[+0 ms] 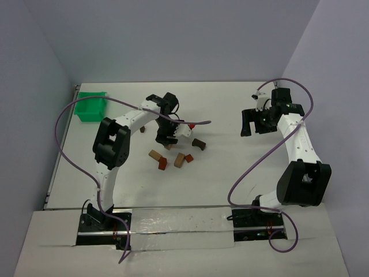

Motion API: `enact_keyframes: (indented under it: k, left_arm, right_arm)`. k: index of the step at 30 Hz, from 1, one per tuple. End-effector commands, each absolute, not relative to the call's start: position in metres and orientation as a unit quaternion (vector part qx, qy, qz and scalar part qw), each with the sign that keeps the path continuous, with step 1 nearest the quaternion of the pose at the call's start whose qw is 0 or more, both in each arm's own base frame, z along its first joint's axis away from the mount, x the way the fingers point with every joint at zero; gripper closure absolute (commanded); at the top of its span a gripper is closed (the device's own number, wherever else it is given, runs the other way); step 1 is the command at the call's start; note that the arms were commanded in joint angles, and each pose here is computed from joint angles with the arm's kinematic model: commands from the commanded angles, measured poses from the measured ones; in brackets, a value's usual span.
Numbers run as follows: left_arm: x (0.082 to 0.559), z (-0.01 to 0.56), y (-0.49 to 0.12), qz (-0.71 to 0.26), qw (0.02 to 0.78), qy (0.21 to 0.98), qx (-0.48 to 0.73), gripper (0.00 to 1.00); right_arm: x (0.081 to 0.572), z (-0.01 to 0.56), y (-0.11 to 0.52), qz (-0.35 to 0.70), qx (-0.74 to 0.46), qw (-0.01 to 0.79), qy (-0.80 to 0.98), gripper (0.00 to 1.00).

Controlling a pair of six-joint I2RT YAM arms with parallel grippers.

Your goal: Build the wood block tower

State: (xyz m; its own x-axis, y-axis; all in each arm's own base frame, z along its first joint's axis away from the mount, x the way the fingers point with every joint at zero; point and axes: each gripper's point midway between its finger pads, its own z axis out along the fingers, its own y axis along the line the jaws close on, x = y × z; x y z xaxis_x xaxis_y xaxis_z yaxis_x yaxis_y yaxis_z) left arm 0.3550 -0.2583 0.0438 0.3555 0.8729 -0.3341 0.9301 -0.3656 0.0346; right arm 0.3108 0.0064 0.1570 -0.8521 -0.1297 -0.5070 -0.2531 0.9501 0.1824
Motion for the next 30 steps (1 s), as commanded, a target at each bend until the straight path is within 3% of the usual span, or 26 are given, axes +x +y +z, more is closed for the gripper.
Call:
enact_keyframes:
  k: [1, 3, 7, 30]
  left_arm:
    - [0.35, 0.065, -0.27, -0.154, 0.148, 0.518, 0.828, 0.19]
    - [0.349, 0.065, -0.271, -0.157, 0.149, 0.514, 0.83, 0.17]
    - [0.348, 0.066, -0.272, -0.163, 0.153, 0.507, 0.832, 0.01]
    - [0.358, 0.055, -0.276, -0.16, 0.203, 0.448, 0.856, 0.01]
  right_arm:
    - [0.316, 0.166, 0.006, 0.124, -0.099, 0.263, 0.952, 0.0]
    - [0.316, 0.166, 0.005, 0.123, -0.099, 0.263, 0.952, 0.0]
    - [0.315, 0.165, 0.005, 0.124, -0.099, 0.262, 0.952, 0.0]
    - [0.314, 0.162, 0.004, 0.122, -0.099, 0.256, 0.954, 0.0]
